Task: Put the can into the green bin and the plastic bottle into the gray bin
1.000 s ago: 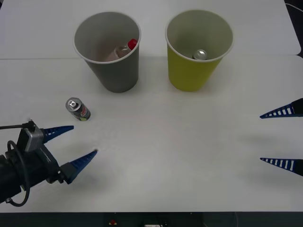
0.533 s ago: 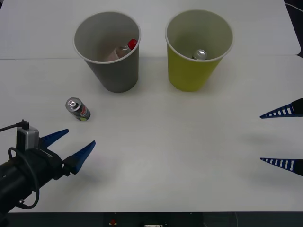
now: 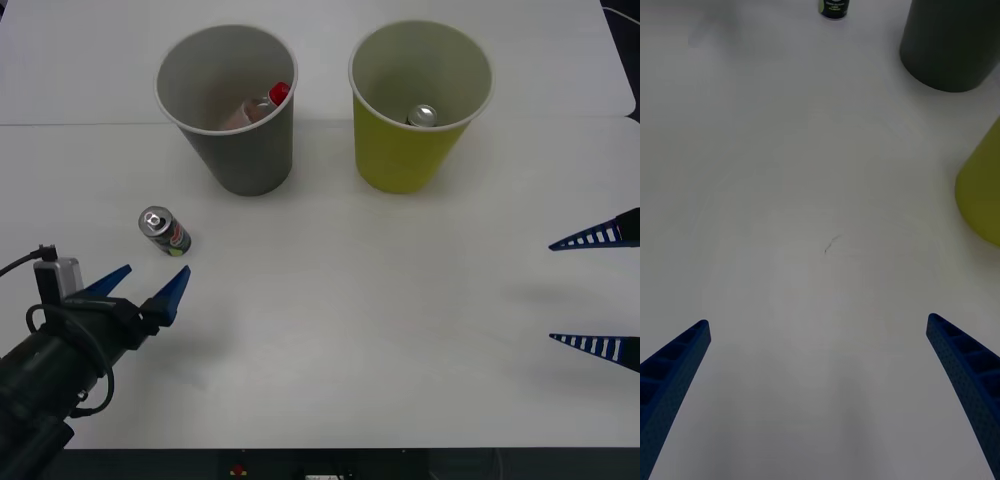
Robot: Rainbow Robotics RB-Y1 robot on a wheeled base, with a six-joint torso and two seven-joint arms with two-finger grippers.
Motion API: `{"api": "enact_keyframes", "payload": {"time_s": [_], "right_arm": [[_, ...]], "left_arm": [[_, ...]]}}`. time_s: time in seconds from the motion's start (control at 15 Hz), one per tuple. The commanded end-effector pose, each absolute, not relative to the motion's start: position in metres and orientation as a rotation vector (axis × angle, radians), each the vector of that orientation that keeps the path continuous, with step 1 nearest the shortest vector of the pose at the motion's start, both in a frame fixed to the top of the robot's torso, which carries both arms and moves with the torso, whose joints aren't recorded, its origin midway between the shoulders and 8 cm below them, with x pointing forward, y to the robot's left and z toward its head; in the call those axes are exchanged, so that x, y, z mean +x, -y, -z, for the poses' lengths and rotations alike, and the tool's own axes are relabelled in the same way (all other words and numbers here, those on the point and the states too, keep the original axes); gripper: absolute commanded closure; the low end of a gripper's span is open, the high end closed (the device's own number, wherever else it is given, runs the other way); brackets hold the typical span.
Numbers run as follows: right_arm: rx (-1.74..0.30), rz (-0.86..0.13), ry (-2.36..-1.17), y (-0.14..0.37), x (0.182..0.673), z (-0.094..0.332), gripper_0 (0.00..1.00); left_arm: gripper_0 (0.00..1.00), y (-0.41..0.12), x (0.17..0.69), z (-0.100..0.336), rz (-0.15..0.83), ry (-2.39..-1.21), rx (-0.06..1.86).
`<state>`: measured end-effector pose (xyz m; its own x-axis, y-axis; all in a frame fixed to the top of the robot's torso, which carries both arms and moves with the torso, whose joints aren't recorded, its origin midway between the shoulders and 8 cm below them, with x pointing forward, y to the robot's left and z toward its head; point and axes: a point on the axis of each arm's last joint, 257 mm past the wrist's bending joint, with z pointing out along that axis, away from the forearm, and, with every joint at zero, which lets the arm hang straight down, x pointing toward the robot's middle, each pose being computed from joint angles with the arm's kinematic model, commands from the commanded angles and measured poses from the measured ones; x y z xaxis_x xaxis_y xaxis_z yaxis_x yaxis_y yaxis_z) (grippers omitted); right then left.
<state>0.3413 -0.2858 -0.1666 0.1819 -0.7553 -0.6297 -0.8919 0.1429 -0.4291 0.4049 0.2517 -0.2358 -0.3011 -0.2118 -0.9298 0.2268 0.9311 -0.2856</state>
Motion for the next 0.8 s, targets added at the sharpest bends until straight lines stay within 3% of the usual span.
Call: {"api": "enact_keyframes", "payload": {"time_s": [0.07, 0.8], "right_arm": [[-1.634, -0.209, -1.596, 0.286, 0.341, 0.167, 0.00], [-1.634, -0.209, -1.596, 0.286, 0.341, 0.167, 0.00]], "left_arm": [[0.00, -0.256, 0.424, 0.247, 0.419, -1.826, -0.013], [0.00, -0.275, 0.485, 0.264, 0.316, -1.781, -0.043]]}}
